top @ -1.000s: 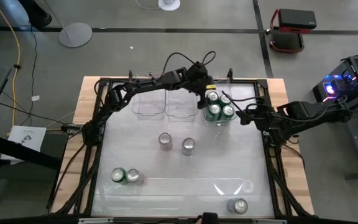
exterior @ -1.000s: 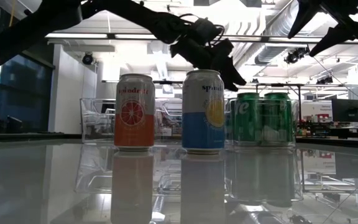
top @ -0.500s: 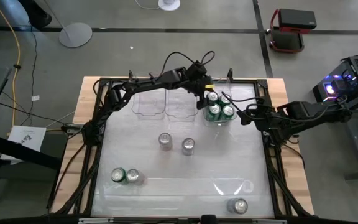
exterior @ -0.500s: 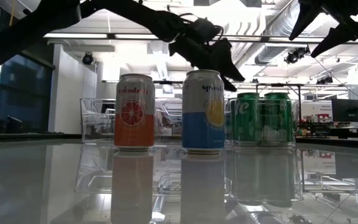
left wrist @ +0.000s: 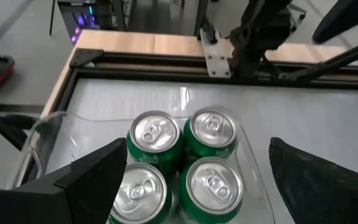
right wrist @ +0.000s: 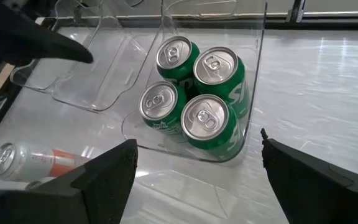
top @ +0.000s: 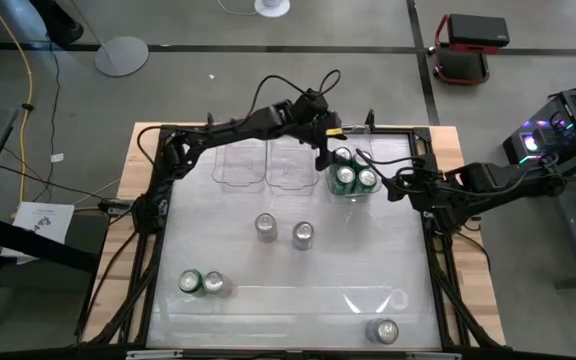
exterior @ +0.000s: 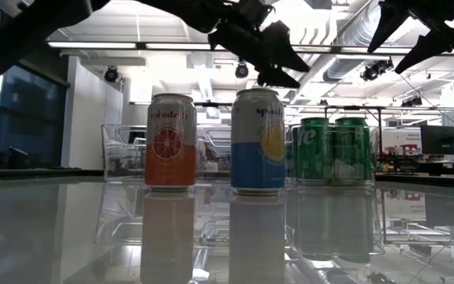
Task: Sort soda cans
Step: Put green soda can into the right transparent bin
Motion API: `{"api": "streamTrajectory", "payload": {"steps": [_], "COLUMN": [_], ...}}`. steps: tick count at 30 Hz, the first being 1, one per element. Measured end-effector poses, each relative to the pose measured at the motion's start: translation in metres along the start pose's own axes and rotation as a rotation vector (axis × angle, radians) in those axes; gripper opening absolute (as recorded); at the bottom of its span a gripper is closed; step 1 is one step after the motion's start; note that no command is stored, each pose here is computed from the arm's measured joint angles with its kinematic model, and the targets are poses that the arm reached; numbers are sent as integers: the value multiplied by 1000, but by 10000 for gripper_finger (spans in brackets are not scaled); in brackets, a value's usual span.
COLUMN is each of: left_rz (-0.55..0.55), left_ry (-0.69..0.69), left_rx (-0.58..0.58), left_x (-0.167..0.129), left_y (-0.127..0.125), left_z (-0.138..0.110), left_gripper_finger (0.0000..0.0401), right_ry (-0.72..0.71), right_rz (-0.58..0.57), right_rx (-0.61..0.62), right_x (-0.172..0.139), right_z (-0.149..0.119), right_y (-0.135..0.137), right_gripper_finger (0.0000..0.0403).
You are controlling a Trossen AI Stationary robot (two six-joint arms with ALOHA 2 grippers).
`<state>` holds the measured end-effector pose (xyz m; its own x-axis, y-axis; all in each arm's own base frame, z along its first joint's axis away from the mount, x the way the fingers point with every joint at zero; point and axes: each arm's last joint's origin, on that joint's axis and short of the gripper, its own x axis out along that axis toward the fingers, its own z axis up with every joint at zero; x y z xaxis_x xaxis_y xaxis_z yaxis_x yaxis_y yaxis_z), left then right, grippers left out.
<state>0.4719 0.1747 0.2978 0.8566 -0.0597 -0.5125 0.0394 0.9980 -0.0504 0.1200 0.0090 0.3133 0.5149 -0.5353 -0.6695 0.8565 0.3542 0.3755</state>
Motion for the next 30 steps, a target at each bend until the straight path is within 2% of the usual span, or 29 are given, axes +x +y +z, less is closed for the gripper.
{"api": "streamTrajectory", "payload": {"steps": [4, 9, 14, 21, 25, 30], "left_rz": [8, 93, 162, 197, 215, 270], "left_ry": [-13, -27, -66, -79, -10, 164], "left_rx": [-32, -64, -69, -189, -236, -281], "left_x": [-6, -20, -34, -37, -34, -30], "left_y": [-5, -19, -47, -85, -113, -158], "left_z": [6, 20, 38, 47, 42, 25], "left_gripper_finger": [369, 361, 356, 355, 355, 355], "right_ry": [0, -30, -71, -62, -61, -15], "right_rz": [0, 74, 139, 308, 383, 412], "right_rx": [-15, -141, -213, -235, -254, -365], "right_x": [0, -3, -10, -29, -36, -36], "right_z": [0, 3, 9, 19, 23, 20], "right_y": [1, 6, 2, -13, -19, -21], "right_gripper_finger": [330, 330, 330, 330, 330, 330]}}
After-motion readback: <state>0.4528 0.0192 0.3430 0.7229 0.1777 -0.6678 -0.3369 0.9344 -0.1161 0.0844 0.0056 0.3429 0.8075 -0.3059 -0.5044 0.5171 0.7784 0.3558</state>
